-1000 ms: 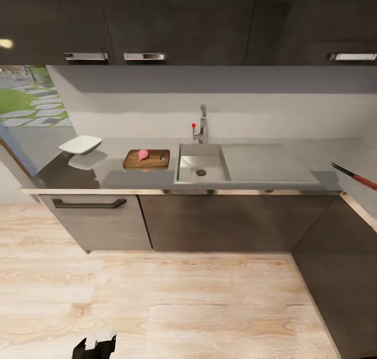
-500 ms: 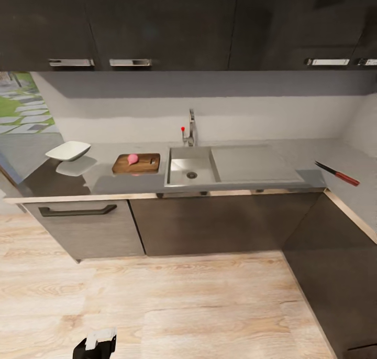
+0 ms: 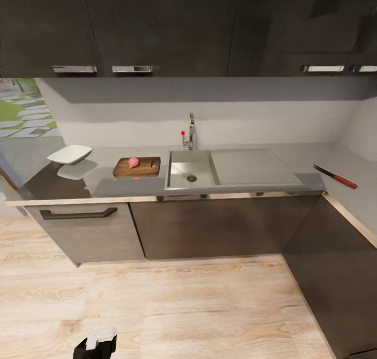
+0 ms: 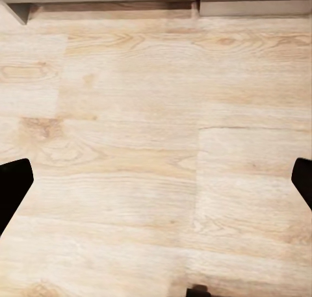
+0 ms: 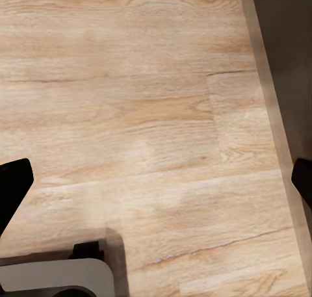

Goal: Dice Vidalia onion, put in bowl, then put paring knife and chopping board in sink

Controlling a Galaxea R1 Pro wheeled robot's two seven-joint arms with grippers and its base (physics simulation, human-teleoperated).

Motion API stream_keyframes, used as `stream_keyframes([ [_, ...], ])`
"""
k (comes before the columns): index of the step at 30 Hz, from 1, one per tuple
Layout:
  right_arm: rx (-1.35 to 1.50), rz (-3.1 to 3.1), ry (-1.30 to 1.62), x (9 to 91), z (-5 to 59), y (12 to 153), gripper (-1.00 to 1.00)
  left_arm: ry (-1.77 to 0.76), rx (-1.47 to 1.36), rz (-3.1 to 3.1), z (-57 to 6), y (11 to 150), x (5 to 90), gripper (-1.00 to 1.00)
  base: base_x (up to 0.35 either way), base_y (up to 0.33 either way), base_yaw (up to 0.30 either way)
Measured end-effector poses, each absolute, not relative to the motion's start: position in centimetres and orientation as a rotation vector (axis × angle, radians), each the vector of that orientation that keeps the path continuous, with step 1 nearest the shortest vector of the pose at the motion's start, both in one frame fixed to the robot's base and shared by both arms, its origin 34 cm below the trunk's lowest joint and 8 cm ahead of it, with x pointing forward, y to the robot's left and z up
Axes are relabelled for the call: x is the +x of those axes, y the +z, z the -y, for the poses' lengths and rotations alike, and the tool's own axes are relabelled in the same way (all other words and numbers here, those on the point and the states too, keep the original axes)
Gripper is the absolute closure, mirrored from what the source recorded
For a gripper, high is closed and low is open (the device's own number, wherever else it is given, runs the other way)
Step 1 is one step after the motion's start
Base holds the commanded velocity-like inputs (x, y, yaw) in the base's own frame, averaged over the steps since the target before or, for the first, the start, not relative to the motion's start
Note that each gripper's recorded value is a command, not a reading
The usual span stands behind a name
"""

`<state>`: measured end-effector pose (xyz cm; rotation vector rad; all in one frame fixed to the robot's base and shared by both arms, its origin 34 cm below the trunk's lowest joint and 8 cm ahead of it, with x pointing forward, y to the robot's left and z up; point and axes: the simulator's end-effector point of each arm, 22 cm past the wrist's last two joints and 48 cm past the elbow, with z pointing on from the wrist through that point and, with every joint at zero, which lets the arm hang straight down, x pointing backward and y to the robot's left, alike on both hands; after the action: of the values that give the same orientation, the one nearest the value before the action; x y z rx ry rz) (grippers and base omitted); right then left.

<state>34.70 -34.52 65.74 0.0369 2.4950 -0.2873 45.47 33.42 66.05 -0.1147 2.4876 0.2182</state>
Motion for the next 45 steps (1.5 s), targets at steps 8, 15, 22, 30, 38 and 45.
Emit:
stream_keyframes([
  [8,0.038,-2.483,-0.286,35.1,34.5,66.0,-1.0,0.217,-0.116,-2.475,-33.4,66.5,45.9,-1.0,0.0,0.0,0.0],
  [15,0.039,-2.472,-0.285,35.5,34.5,66.3,-1.0,0.216,-0.116,-2.466,-33.4,66.8,46.2,-1.0,0.0,0.0,0.0],
  [22,0.042,-2.461,-0.284,35.9,34.5,66.6,-1.0,0.215,-0.119,-2.481,-33.4,66.9,46.2,-1.0,0.0,0.0,0.0],
  [30,0.043,-2.448,-0.283,36.3,34.5,66.9,-1.0,0.214,-0.12,-2.473,-33.4,67.3,46.5,-1.0,0.0,0.0,0.0],
  [38,0.044,-2.436,-0.282,36.7,34.5,67.2,-1.0,0.213,-0.122,-2.461,-33.4,67.7,46.9,-1.0,0.0,0.0,0.0],
  [45,0.046,-2.425,-0.281,37.1,34.5,67.5,-1.0,0.211,-0.122,-2.45,-33.4,68.1,47.3,-1.0,0.0,0.0,0.0],
])
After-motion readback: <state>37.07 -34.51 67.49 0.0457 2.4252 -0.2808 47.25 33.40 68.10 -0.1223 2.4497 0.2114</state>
